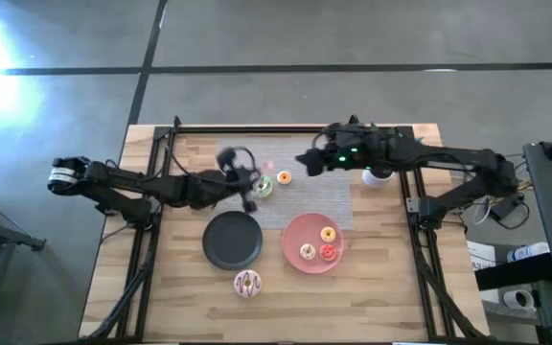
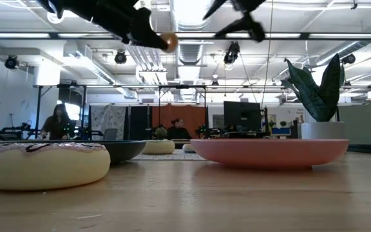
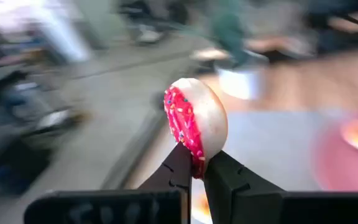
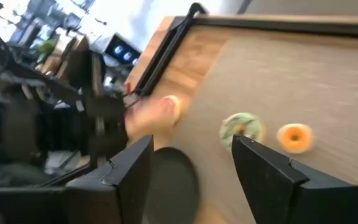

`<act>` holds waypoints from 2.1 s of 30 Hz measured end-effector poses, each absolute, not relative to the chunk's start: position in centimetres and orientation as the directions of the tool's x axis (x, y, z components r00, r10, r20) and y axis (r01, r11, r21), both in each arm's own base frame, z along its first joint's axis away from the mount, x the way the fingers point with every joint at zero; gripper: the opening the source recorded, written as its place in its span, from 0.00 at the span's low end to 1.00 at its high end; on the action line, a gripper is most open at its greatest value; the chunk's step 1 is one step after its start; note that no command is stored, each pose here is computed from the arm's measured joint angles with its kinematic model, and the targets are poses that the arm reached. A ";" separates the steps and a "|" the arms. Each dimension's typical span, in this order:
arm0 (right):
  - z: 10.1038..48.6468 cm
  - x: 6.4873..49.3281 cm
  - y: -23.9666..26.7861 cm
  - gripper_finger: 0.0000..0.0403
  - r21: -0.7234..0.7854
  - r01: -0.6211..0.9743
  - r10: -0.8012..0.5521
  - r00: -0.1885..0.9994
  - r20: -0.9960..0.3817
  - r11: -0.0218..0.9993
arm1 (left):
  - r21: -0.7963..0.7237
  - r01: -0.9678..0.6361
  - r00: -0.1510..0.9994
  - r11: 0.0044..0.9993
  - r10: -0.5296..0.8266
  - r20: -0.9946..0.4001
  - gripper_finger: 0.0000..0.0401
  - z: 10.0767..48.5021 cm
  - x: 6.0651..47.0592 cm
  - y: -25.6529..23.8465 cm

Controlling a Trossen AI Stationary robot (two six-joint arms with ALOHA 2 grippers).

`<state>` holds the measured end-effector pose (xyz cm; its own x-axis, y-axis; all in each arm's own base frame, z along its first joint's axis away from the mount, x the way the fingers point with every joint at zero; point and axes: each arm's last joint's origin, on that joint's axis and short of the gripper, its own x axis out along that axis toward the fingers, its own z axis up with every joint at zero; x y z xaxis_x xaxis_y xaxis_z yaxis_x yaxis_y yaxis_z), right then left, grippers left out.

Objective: Pick & Place donuts
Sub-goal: Put the small pink donut on the pink plate

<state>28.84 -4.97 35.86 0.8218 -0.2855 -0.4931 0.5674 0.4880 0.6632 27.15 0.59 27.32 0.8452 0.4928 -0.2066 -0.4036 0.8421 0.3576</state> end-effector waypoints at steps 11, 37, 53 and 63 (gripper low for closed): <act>39.1 23.6 -3.7 0.52 0.667 0.580 -0.379 0.813 -0.442 0.468 | 0.554 0.012 0.843 0.833 0.289 -0.453 0.01 22.4 33.8 -2.1; 40.7 21.4 -3.1 0.52 0.673 0.541 -0.401 0.837 -0.372 0.505 | 0.646 0.399 0.676 0.651 0.268 -0.687 0.01 16.2 45.9 -5.4; 40.5 21.6 -3.1 0.52 0.647 0.549 -0.400 0.834 -0.381 0.528 | 0.604 0.403 0.633 0.688 0.267 -0.727 0.10 16.9 46.4 -4.8; 40.3 21.6 -3.1 0.52 0.642 0.555 -0.401 0.831 -0.387 0.530 | 0.543 0.437 0.538 0.717 0.276 -0.797 0.27 16.4 45.3 -4.6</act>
<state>21.61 -3.14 40.30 0.8305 -0.4005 -0.3870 0.5545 0.5299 0.6417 45.32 -4.61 16.40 0.5377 0.2758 -0.7968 0.4369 0.7171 0.5430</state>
